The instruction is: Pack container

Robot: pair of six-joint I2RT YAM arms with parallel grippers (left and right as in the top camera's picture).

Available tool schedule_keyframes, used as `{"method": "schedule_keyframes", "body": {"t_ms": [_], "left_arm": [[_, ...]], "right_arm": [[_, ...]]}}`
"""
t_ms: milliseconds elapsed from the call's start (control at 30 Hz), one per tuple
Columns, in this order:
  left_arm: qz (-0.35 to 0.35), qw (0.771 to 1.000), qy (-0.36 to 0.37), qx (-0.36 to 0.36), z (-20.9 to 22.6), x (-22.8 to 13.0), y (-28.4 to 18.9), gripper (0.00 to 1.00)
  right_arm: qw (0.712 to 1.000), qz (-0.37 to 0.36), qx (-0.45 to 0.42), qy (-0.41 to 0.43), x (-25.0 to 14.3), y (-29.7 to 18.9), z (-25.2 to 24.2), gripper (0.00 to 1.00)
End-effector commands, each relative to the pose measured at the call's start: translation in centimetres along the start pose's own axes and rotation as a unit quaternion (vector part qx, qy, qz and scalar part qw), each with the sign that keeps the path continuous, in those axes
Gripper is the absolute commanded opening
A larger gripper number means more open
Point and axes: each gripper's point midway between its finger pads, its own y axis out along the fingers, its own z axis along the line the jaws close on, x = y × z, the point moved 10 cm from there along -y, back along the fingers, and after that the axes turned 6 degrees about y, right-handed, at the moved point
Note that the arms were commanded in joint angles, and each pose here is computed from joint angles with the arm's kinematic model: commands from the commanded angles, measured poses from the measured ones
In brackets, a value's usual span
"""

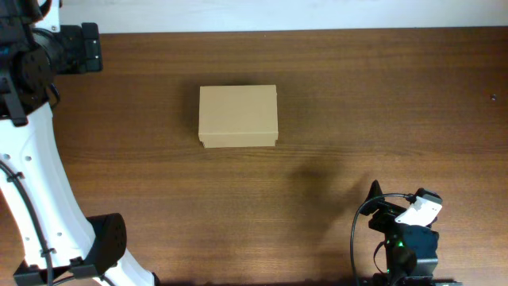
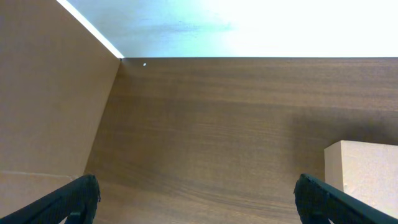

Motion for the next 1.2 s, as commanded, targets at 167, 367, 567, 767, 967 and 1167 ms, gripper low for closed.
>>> {"method": "schedule_keyframes", "body": {"t_ms": [167,367,567,767,967,1167], "left_arm": [[0.003,1.000,0.004,0.001,-0.1,0.0,0.3,1.00],[0.005,1.000,0.004,0.000,-0.1,0.0,0.4,1.00],[0.002,1.000,0.003,0.001,0.2,-1.4,-2.3,1.00],[0.033,0.999,0.011,-0.006,-0.1,-6.8,-6.2,1.00],[0.024,1.000,0.015,0.000,-1.0,-13.4,-8.6,1.00],[-0.190,0.981,-0.033,0.033,-1.7,-15.7,-9.0,1.00]], "right_arm": [[1.000,-0.004,-0.004,0.007,-0.1,0.1,-0.2,0.99],[1.000,-0.004,-0.004,0.007,-0.1,0.1,-0.2,0.99],[1.000,-0.004,-0.004,0.007,-0.1,0.1,-0.2,0.99],[1.000,-0.004,-0.004,0.007,-0.1,0.1,-0.2,0.99],[1.000,-0.004,-0.004,0.007,-0.1,0.1,-0.2,0.99],[1.000,-0.004,-0.004,0.007,-0.1,0.1,-0.2,0.99]]}}
